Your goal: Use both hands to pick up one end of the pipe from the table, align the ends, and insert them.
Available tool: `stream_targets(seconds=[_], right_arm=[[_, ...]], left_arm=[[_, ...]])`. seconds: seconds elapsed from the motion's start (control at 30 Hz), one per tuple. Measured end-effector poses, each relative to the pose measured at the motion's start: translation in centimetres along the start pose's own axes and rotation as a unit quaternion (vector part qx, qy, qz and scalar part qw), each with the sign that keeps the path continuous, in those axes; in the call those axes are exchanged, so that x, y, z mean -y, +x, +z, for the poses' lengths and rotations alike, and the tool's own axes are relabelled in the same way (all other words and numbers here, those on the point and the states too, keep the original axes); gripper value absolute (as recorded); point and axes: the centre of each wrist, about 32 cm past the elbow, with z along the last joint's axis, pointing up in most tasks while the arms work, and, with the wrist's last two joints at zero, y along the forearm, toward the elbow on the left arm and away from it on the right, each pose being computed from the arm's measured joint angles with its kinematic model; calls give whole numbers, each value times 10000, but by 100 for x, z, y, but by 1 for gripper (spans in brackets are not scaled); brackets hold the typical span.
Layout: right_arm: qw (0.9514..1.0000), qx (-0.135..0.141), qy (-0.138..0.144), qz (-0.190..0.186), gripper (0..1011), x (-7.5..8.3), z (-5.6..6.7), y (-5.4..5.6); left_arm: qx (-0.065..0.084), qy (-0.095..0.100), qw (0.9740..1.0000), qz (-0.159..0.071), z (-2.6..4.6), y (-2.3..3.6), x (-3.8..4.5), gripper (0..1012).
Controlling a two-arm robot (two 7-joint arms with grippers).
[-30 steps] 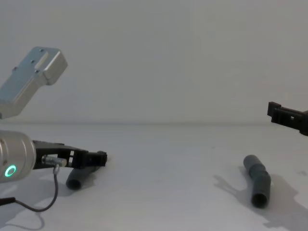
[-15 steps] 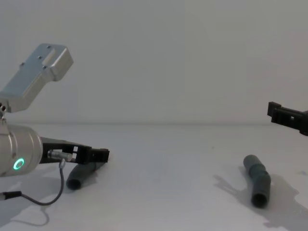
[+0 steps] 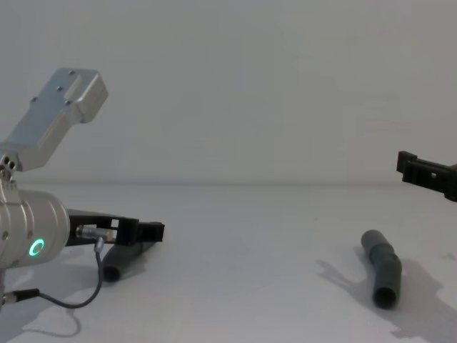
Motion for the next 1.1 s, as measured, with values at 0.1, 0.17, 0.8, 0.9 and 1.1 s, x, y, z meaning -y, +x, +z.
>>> stream_targets(seconds=[0.1,0.17,0.8,0.9,1.1], right_arm=[[10000,0,0,0,1002,0,0,0],[10000,0,0,0,1002,0,0,0],[10000,0,0,0,1002,0,0,0],[10000,0,0,0,1002,0,0,0],[10000,0,0,0,1001,0,0,0]], left_arm=[[-5,22,10000,36,5,-4,-2,1001],[-8,50,10000,63,12,-5,-3,1001],[0,252,9997,31,142,106,103,1002],[-43,254,9997,-22,138,121,131,1002],[-145,247,9995,-131,111,145,191,1002]])
